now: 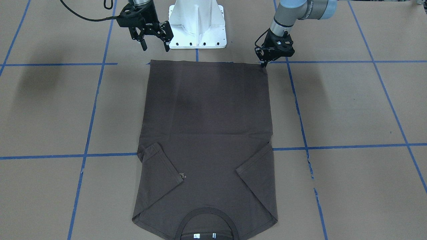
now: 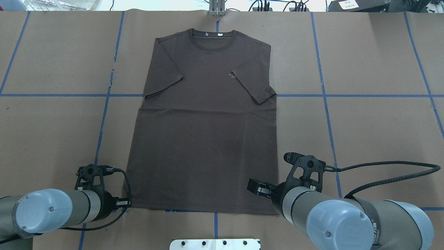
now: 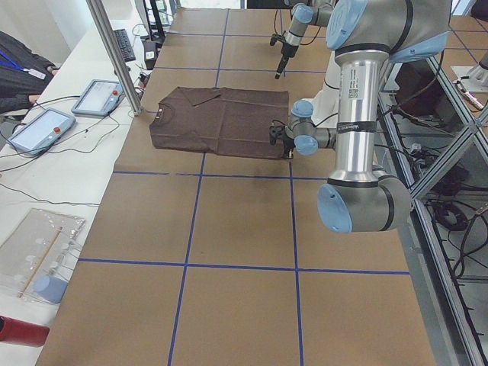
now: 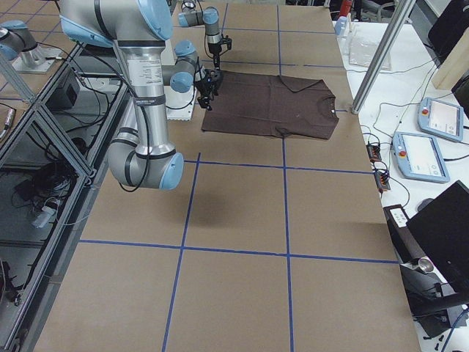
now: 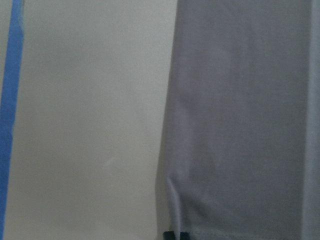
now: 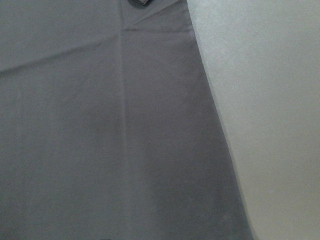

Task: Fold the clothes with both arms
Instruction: 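Move both grippers toward the hem corners nearest the robot, then lower both grippers and grasp the two hem corners, then lift the hem with both grippers and fold it toward the collar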

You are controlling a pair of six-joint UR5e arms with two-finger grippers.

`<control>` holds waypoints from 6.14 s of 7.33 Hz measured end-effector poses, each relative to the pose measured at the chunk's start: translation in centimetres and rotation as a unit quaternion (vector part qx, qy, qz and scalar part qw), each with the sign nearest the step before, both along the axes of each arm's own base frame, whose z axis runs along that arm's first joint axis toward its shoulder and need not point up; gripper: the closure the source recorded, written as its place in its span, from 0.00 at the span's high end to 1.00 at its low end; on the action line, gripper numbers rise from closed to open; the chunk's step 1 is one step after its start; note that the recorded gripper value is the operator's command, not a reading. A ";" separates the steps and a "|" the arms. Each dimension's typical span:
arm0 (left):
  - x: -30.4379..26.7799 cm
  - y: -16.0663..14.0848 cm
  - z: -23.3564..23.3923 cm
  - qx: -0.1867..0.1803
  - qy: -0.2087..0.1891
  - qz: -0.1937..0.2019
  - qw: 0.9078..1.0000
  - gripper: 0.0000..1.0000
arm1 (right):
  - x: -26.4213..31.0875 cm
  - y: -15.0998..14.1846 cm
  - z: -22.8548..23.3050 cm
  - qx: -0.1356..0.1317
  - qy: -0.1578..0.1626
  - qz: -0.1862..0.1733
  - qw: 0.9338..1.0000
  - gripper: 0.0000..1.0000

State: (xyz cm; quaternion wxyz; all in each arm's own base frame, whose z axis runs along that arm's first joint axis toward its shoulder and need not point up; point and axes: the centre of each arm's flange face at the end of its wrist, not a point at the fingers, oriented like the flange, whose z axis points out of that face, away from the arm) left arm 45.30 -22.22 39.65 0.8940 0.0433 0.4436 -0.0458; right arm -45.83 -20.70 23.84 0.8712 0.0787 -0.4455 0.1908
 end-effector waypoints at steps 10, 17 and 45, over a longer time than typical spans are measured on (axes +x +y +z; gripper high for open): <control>-1.3 0.1 -2.7 0.001 0.027 -0.002 1.000 0.00 | -6.1 5.7 8.1 0.014 0.086 0.006 0.996 0.69; -1.6 0.2 -3.2 0.002 0.033 -0.001 0.999 0.00 | -7.2 6.2 9.3 0.019 0.099 0.003 0.995 0.56; -5.8 -27.5 -8.1 0.058 -0.055 -0.067 0.995 0.00 | -2.4 -30.3 2.1 0.022 0.100 0.049 0.994 0.00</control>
